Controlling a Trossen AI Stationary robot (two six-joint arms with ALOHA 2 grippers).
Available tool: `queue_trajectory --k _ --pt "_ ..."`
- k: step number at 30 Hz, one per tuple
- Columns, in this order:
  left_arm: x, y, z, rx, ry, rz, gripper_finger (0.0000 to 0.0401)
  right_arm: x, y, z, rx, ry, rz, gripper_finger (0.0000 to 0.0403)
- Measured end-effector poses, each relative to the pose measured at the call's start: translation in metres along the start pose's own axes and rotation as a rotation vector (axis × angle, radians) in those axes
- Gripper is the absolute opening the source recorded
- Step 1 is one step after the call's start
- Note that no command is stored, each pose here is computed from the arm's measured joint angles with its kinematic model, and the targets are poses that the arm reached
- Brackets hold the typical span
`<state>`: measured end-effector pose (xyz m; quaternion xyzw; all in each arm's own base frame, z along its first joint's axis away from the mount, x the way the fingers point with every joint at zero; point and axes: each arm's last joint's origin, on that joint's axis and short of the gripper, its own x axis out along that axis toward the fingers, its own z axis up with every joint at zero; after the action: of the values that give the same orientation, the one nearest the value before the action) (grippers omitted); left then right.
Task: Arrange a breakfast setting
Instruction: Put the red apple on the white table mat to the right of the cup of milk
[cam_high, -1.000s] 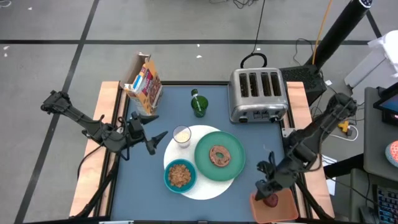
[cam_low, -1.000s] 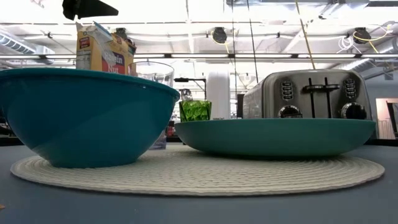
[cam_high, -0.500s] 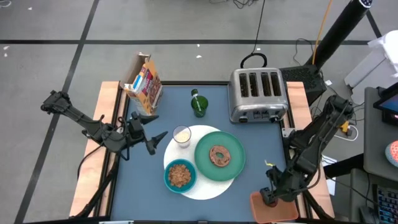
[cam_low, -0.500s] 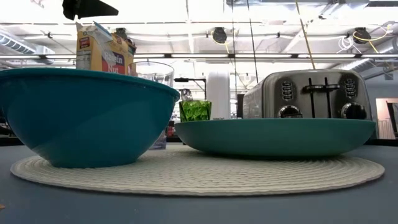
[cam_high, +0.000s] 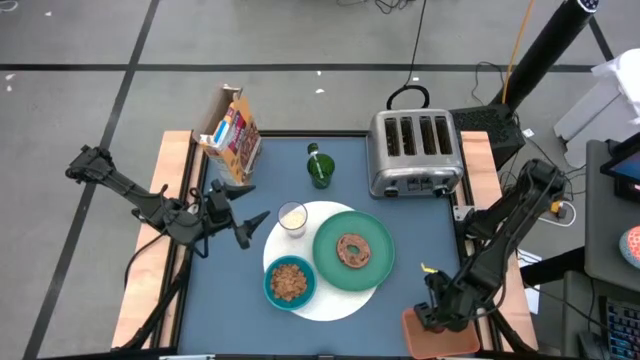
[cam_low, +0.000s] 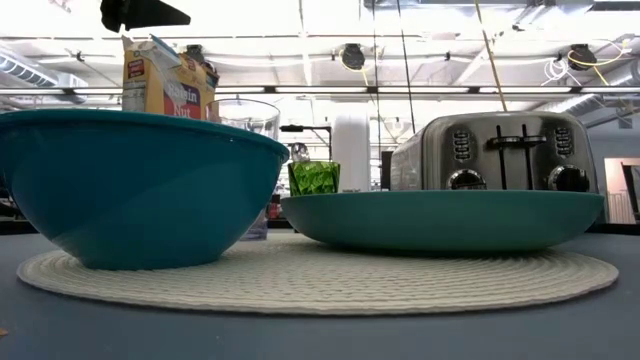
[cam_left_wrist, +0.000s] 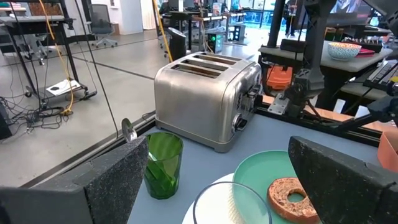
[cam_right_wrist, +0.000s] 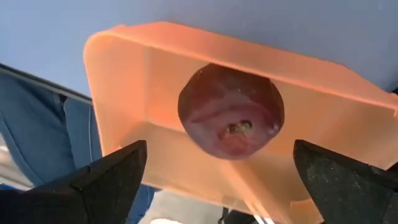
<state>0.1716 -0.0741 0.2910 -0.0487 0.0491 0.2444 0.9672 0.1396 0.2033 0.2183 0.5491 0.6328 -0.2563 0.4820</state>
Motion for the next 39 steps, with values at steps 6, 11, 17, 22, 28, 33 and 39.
queue_trajectory --k 6,11,17,22,28,33,39 --pt "0.000 0.000 0.000 0.000 0.000 0.000 0.0393 0.008 0.001 0.001 -0.010 -0.020 -0.024 0.0396" --pt "0.000 0.000 0.000 0.000 0.000 0.000 0.0392 0.013 0.002 0.002 -0.022 -0.030 -0.035 0.0396" --pt "0.000 0.000 0.000 0.000 0.000 0.000 0.0392 0.020 -0.005 0.009 -0.016 -0.045 -0.057 0.0396" --pt "0.000 0.000 0.000 -0.002 0.000 0.000 0.0392 0.031 -0.008 0.014 -0.031 -0.013 -0.017 0.0396" --pt "0.000 0.000 0.000 -0.004 0.000 0.000 0.0392 0.044 -0.010 0.020 -0.033 0.053 0.065 0.0396" --pt "0.000 0.000 0.000 -0.003 0.000 0.000 0.0393 0.052 -0.016 0.026 -0.004 0.063 0.076 0.0396" --pt "0.000 0.000 0.000 -0.003 0.000 0.000 0.0393 0.052 -0.016 0.026 0.002 0.071 0.085 0.0396"
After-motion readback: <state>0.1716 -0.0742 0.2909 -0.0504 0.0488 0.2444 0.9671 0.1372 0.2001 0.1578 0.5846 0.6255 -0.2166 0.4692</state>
